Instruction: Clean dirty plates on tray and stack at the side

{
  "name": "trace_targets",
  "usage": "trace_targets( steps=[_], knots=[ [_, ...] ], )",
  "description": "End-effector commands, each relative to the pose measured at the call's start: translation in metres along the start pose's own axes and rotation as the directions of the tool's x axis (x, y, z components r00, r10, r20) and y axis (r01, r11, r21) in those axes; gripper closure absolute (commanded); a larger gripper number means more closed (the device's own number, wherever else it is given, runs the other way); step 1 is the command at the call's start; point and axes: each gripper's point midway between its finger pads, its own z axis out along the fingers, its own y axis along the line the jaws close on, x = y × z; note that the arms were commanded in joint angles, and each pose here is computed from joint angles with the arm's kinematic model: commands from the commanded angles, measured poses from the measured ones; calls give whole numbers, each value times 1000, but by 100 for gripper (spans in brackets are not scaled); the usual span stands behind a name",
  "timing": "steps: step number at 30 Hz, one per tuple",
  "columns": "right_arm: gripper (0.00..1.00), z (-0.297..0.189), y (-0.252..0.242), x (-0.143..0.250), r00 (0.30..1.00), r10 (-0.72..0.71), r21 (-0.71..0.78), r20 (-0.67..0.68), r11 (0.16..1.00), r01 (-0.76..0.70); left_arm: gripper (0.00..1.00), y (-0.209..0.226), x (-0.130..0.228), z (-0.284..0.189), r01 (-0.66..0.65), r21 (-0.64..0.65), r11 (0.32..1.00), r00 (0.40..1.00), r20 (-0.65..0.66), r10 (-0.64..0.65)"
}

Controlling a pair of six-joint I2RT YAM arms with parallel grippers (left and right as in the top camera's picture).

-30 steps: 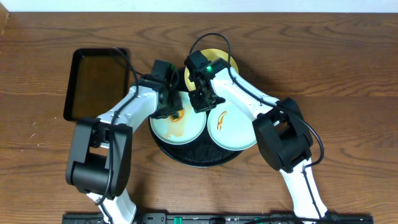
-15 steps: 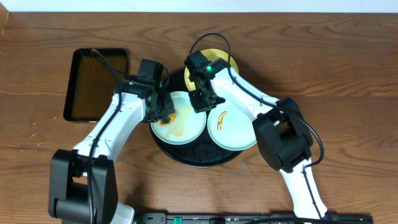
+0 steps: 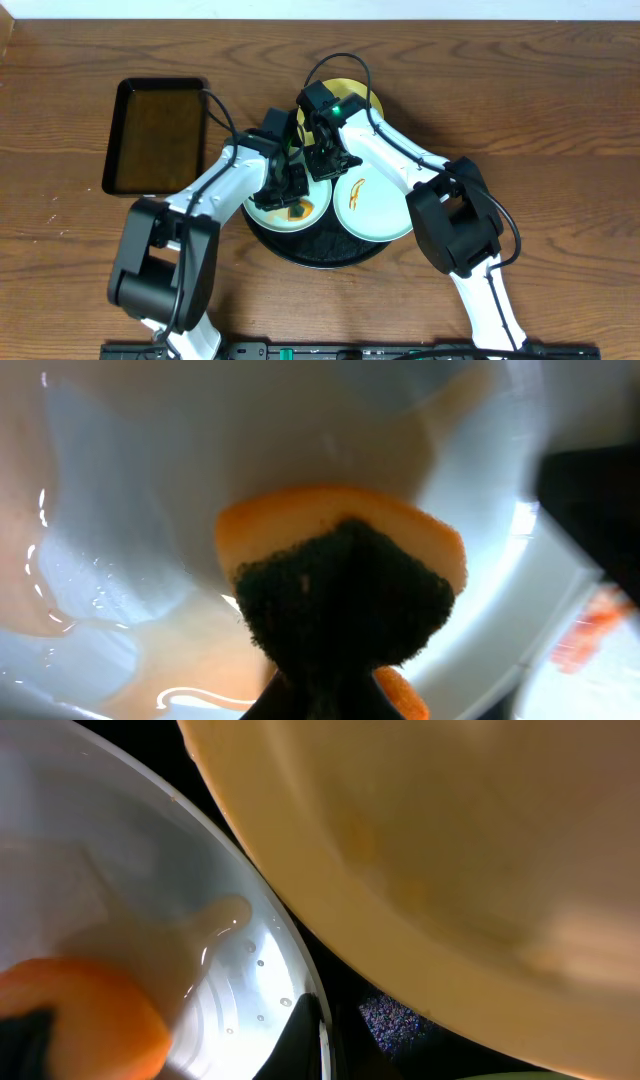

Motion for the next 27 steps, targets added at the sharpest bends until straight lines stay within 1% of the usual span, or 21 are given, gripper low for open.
trace_targets(
  steps=[1, 6, 10, 12, 13, 19, 22, 25, 27],
  knots=[
    [99, 19, -13, 8, 999, 17, 72, -33, 997, -15, 93, 24, 4, 8, 24, -108, 994, 1000, -6, -25],
    [99, 19, -13, 8, 999, 17, 72, -34, 997, -15, 92, 59, 0, 2, 29, -295, 955, 999, 40, -17],
    [99, 19, -13, 8, 999, 17, 72, -33, 997, -15, 93, 92, -8, -15, 35, -480, 876, 995, 103, 17],
    [99, 19, -13, 8, 999, 17, 72, -33, 997, -15, 93, 101, -13, -26, 45, -536, 843, 990, 135, 33],
    [99, 19, -13, 8, 999, 17, 72, -33, 997, -15, 93, 101, -15, -31, 51, -543, 838, 988, 150, 37],
    [99, 19, -12, 8, 999, 17, 72, -32, 997, -15, 93, 77, -38, -75, 93, -459, 884, 952, 300, 56],
    [99, 19, -12, 8, 999, 17, 72, -33, 997, -14, 93, 63, -46, -109, 112, -390, 914, 915, 398, 58],
    [99, 19, -12, 7, 999, 15, 71, -30, 997, -13, 93, 52, -47, -143, 121, -314, 942, 871, 489, 52],
    [99, 18, -11, 6, 1000, 15, 69, -27, 998, -13, 93, 47, -46, -157, 119, -278, 953, 852, 522, 46]
  ],
)
